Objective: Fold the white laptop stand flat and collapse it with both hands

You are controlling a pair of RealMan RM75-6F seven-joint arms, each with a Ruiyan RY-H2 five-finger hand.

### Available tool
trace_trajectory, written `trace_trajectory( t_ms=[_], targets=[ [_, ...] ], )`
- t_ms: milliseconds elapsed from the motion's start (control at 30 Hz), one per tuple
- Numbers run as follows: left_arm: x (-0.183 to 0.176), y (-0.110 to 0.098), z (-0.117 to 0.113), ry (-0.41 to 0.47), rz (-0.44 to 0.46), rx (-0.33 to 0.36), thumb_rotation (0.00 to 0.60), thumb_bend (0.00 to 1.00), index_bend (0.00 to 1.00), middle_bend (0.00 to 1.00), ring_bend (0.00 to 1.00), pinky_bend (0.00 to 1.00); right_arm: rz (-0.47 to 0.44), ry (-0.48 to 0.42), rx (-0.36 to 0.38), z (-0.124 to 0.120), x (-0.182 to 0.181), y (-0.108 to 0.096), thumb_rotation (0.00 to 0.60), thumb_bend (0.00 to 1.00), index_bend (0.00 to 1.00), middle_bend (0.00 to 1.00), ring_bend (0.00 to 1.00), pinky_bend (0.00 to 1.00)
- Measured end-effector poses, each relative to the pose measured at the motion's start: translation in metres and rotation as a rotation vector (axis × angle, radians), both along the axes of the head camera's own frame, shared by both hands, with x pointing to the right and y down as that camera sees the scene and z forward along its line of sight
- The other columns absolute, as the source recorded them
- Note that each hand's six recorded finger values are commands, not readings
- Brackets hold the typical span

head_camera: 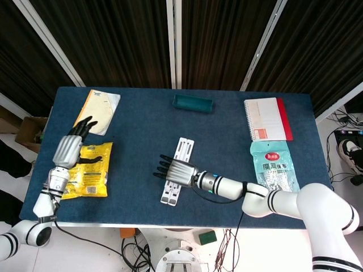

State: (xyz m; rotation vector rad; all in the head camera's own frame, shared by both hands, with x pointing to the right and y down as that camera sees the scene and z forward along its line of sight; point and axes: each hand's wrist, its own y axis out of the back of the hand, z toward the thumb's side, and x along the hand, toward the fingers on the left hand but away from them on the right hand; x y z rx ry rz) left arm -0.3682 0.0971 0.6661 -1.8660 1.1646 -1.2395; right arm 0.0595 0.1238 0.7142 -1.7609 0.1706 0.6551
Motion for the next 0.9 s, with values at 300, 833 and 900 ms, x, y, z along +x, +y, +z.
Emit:
trace_trajectory(
  t_ms=[300,833,900],
  targets=[
    [-0.056,0.006,-0.032,-0.290,-0.018,0.031,0.600,0.04,0.12,0.01,0.03,0.16,0.424,-0.099,0.054,-0.049,0.108,-0.035,0.600,0.06,0.00,0.13,0.00,0.00],
    [-0.110,0.096,-0.096,-0.402,-0.130,0.090,0.600,0.04,0.12,0.02,0.03,0.16,1.144,-0.074,0.200,-0.146,0.364,0.022,0.600,0.08,0.00,0.13,0.00,0.00],
    [-0.106,0.111,-0.101,-0.391,-0.121,0.091,0.600,0.04,0.12,0.02,0.03,0.16,1.190,-0.077,0.188,-0.151,0.379,0.036,0.600,0.08,0.00,0.13,0.00,0.00]
  ],
)
